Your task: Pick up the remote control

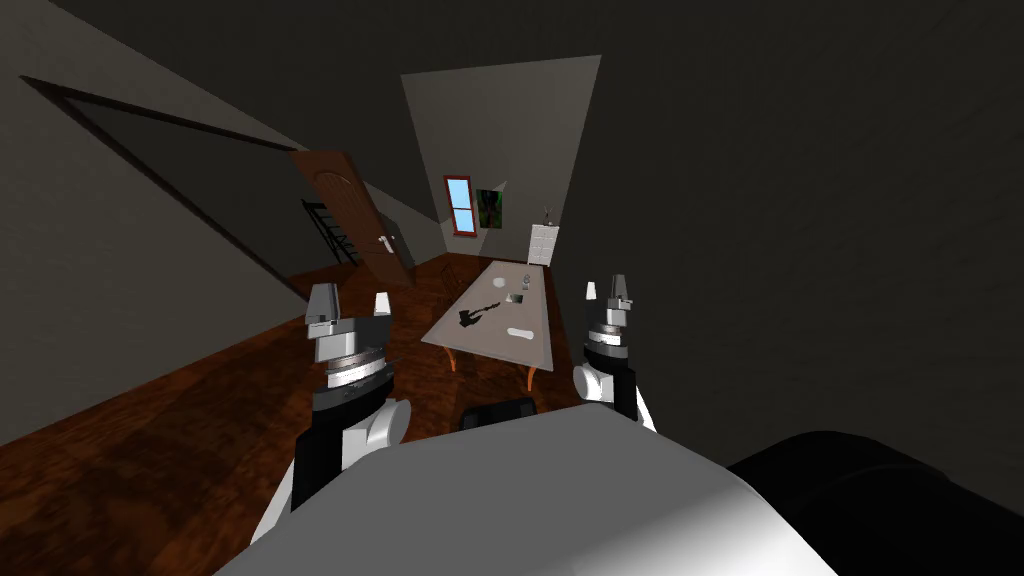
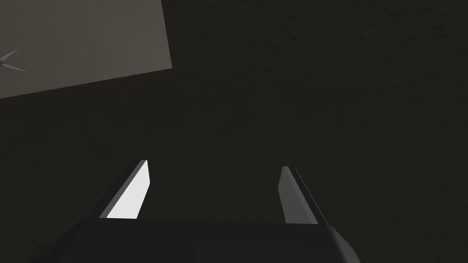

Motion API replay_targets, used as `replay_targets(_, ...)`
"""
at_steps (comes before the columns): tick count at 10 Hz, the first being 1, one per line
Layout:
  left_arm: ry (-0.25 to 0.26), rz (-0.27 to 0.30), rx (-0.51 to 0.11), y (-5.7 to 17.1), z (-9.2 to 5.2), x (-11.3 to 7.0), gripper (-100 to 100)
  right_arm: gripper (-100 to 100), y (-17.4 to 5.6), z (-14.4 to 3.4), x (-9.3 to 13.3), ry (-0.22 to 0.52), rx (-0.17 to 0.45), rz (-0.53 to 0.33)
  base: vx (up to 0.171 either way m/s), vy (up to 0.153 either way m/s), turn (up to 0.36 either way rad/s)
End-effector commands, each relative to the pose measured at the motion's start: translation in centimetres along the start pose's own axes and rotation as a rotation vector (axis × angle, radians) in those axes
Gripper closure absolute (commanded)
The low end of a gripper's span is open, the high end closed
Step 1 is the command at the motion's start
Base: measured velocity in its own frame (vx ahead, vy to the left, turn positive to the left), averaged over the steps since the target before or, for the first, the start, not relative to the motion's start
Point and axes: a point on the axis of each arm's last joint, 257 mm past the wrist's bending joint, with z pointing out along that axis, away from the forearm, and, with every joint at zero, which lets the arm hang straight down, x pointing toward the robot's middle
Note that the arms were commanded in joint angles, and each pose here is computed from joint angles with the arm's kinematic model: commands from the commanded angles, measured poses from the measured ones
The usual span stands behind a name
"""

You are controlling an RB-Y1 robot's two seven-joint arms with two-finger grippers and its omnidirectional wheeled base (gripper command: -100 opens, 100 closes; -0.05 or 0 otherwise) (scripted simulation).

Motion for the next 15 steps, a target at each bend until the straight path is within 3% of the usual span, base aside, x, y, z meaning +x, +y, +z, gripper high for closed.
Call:
replay_targets(1,0.0,0.0,0.0,0.0,0.0,0.0,0,-100,-1.3,-0.4,0.9,0.043,0.029,-0.011,0.002,0.01,0.139)
replay_targets(4,0.0,0.0,0.0,0.0,0.0,0.0,0,-100,-4.6,-1.8,2.6,0.132,0.103,-0.037,0.006,0.016,0.151)
replay_targets(7,0.0,0.0,0.0,0.0,0.0,0.0,0,-100,-8.7,-4.3,4.8,0.254,0.201,-0.075,0.008,0.023,0.221)
replay_targets(10,0.0,0.0,0.0,0.0,0.0,0.0,0,-100,-11.2,-6.0,5.3,0.3,0.259,-0.092,0.007,0.012,0.122)
replay_targets(11,0.0,0.0,0.0,0.0,0.0,0.0,0,-100,-12.6,-7.3,6.1,0.351,0.295,-0.109,0.006,0.014,0.204)
replay_targets(12,0.0,0.0,0.0,0.0,0.0,0.0,0,-100,-13.1,-7.6,5.9,0.35,0.307,-0.111,0.005,0.008,0.096)
replay_targets(14,0.0,0.0,0.0,0.0,0.0,0.0,0,-100,-16.2,-11.0,7.1,0.46,0.39,-0.15,0.012,0.023,0.262)
replay_targets(15,0.0,0.0,0.0,0.0,0.0,0.0,0,-100,-16.8,-11.4,6.9,0.46,0.405,-0.153,0.013,0.011,0.126)
